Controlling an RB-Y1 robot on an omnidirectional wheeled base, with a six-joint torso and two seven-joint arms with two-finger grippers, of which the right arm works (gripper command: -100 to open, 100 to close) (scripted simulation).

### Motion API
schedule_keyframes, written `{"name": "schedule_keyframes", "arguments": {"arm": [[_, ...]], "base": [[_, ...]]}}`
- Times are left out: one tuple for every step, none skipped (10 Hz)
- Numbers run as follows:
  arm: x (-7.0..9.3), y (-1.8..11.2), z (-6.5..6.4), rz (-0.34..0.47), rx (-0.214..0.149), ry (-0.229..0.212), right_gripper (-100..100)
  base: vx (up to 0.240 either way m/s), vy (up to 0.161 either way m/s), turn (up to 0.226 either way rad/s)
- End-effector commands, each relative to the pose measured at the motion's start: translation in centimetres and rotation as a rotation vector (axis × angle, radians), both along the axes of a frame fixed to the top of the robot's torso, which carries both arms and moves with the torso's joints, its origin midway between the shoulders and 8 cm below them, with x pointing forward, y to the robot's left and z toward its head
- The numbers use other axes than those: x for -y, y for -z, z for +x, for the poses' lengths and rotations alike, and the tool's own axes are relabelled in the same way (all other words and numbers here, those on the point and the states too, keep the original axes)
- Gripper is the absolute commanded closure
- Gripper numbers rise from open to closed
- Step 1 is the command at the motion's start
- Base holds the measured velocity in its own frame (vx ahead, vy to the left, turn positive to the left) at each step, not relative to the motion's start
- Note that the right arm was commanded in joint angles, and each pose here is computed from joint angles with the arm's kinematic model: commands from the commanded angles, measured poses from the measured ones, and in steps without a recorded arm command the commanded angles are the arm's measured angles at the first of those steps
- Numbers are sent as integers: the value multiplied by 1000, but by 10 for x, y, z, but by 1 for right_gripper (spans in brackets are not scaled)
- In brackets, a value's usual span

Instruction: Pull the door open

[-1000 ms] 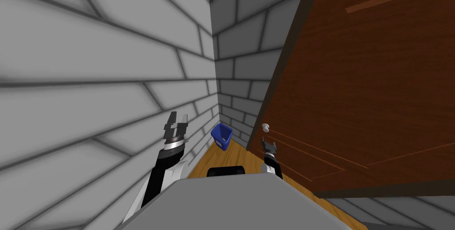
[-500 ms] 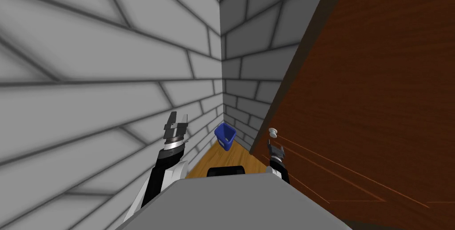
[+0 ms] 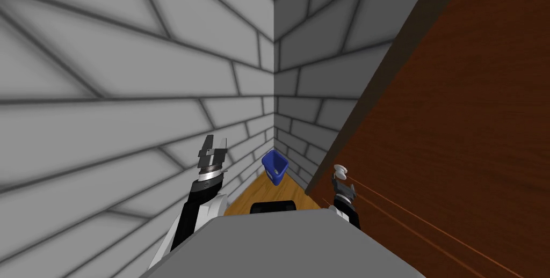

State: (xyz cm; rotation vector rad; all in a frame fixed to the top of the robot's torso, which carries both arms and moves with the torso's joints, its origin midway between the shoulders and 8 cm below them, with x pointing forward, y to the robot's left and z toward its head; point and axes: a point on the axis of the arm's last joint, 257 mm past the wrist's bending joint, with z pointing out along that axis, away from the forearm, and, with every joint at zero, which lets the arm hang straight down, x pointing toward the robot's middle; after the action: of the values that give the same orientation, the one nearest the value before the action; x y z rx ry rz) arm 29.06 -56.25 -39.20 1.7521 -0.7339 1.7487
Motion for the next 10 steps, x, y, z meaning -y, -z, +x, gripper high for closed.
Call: {"name": "schedule_keyframes", "arguments": {"arm": [[9,0,-12,-2,-1,28,-100],[13,0,-16,-2,0,37,-100],[10,1,-13,-2,0,30,-100],[10,1,-13,-2,0,30,100],[10,1,-13,-2,0,30,100],[10,1,-13,-2,0,30,100],[10,1,-13,-2,0,30,100],[10,1,-13,-2,0,30,100],[10,1,-13,-2,0,30,100],[8,3,-13,1,-5,20,100]], "base": [[138,-109,191],[148,-135,139],[66,-67,31],[-9,7,-31],[-24,22,-7],[-21,19,5],[-14,13,2],[-7,7,0],[0,0,0],[-72,69,-15]]}}
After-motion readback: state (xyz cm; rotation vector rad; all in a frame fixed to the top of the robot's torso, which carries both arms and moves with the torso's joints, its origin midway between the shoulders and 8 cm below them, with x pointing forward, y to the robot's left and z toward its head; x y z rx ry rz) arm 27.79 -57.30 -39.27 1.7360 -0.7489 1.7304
